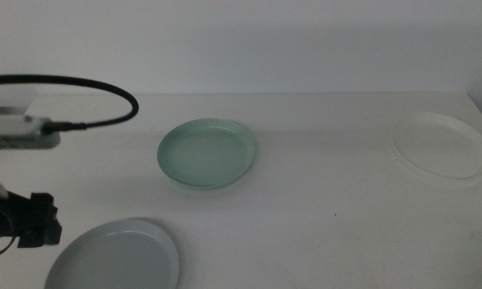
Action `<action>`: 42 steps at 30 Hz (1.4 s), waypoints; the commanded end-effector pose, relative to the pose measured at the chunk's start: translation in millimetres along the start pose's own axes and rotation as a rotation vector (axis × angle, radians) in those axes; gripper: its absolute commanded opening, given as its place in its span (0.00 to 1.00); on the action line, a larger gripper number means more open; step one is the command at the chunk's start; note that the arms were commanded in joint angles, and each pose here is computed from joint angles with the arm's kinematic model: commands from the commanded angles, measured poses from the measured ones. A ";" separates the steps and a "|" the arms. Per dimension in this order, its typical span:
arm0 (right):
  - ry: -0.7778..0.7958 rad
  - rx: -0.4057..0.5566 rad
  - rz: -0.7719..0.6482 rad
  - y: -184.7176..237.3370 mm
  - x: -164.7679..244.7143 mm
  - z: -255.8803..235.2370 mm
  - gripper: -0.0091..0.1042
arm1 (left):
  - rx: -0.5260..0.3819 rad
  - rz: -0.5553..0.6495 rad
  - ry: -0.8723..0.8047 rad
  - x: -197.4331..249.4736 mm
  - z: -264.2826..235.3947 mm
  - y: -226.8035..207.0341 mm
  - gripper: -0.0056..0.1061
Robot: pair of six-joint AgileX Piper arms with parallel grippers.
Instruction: Stack the three bowls on top of each other.
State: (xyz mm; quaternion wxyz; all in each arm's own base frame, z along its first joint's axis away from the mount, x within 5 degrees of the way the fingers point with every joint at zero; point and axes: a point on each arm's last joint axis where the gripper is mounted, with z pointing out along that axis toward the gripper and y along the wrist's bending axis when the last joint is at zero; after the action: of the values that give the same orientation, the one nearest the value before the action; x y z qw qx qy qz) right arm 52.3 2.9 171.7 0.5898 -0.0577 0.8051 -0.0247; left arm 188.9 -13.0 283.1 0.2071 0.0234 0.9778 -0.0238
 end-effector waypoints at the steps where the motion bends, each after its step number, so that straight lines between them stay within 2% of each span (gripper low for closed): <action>1: -0.100 0.029 -0.019 -2.2 -8.1 -2.4 0.60 | -0.007 -0.018 0.029 -13.3 8.3 6.9 0.86; 9: -0.100 0.029 -0.019 -2.2 -8.1 -2.4 0.60 | 0.077 -0.047 0.143 -27.6 63.8 34.8 0.86; 21: -0.100 0.029 -0.019 -2.2 -8.1 -2.4 0.60 | 0.109 -0.071 0.307 -26.5 127.0 40.8 0.86; 25: -0.100 0.029 -0.019 -2.2 -8.1 -2.4 0.60 | 0.116 -0.077 0.352 -23.5 139.8 41.5 0.82; 28: -0.100 0.029 -0.019 -2.2 -8.1 -2.4 0.60 | 0.118 -0.080 0.370 -22.1 144.6 41.8 0.73; 30: -0.100 0.029 -0.019 -2.2 -8.1 -2.4 0.60 | 0.119 -0.080 0.375 -21.8 145.8 41.9 0.63; 34: -0.100 0.029 -0.019 -2.2 -8.1 -2.4 0.60 | 0.120 -0.082 0.374 -21.8 145.8 41.8 0.33; 36: -0.100 0.029 -0.019 -2.2 -8.1 -2.4 0.60 | 0.120 -0.084 0.375 -21.7 145.8 41.7 0.13; 38: -0.100 0.029 -0.019 -2.2 -8.1 -2.4 0.60 | 0.124 -0.084 0.385 -20.9 145.4 41.4 0.00; 42: -0.100 0.029 -0.019 -2.2 -8.1 -2.4 0.60 | 0.129 -0.073 0.403 -20.9 137.5 40.2 0.01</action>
State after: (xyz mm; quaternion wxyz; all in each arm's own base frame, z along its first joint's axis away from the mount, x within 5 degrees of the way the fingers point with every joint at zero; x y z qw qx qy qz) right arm 52.3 2.9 171.7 0.5898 -0.0577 0.8051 -0.0247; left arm 265.1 18.4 151.1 -0.0105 0.0020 0.9955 -0.0945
